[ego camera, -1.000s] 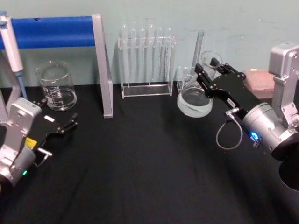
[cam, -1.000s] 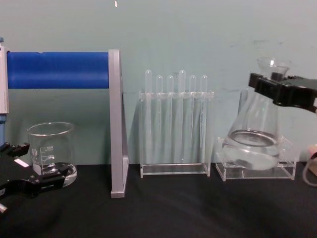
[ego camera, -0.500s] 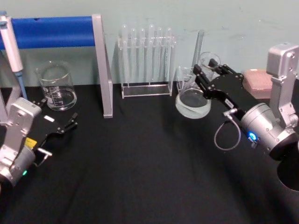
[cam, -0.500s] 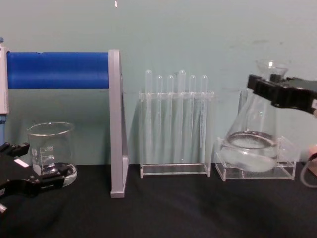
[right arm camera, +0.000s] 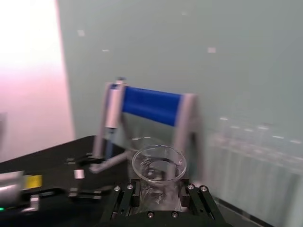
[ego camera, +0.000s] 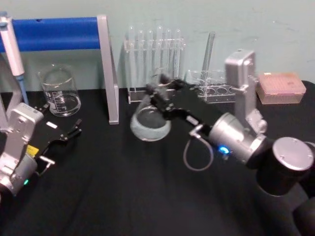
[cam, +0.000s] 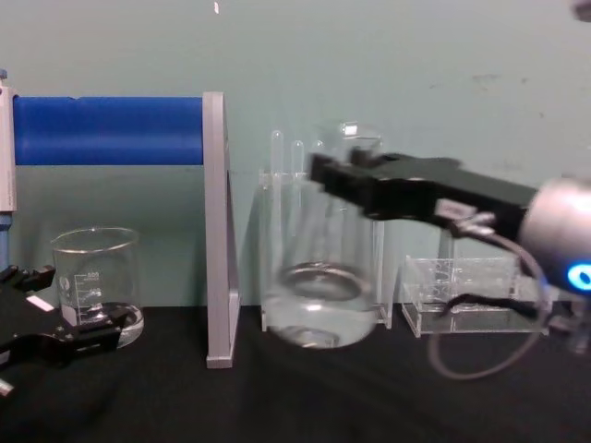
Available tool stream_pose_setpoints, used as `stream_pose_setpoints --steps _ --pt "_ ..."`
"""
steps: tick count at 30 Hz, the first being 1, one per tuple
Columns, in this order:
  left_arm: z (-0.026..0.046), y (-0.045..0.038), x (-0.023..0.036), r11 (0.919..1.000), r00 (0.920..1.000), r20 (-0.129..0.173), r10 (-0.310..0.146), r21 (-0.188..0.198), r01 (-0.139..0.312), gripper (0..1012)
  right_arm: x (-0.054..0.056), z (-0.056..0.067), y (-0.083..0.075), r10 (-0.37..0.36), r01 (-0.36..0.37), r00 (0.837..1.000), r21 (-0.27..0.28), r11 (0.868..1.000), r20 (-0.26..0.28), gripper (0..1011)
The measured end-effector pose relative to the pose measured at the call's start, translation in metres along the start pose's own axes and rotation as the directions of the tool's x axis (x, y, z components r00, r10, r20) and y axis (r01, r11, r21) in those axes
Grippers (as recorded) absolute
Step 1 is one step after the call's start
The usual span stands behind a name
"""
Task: Grasp the erlenmeyer flask with one hand, shake it three times, then place it back.
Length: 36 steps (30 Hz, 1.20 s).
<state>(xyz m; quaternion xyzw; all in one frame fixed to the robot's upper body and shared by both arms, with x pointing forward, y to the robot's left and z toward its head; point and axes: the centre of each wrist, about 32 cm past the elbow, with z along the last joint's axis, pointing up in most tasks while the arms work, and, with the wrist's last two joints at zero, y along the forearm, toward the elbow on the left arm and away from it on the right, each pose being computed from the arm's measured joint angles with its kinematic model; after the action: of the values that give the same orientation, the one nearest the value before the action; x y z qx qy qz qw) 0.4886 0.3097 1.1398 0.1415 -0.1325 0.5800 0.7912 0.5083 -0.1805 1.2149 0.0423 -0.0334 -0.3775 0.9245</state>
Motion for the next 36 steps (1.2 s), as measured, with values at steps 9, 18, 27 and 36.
stream_pose_setpoints --steps 9,18,27,36 --pt "0.0000 0.0000 -0.0001 1.0000 1.0000 0.000 0.000 0.000 0.000 1001 -0.012 -0.003 0.015 0.103 -0.103 0.995 -0.003 0.995 -0.016 449" --pt "0.0000 0.0000 -0.0001 1.0000 1.0000 0.000 0.000 0.000 0.000 1001 -0.011 -0.006 0.004 -0.046 0.046 0.999 0.035 0.998 0.003 449" --pt "0.0000 0.0000 -0.0001 1.0000 1.0000 0.000 0.000 0.000 0.000 1001 0.007 -0.006 -0.032 -0.335 0.331 0.939 0.056 0.942 0.077 449" --pt "0.0000 0.0000 0.0000 1.0000 1.0000 0.000 0.000 0.000 0.000 1001 0.017 -0.004 -0.062 -0.519 0.515 0.850 0.064 0.855 0.091 449"
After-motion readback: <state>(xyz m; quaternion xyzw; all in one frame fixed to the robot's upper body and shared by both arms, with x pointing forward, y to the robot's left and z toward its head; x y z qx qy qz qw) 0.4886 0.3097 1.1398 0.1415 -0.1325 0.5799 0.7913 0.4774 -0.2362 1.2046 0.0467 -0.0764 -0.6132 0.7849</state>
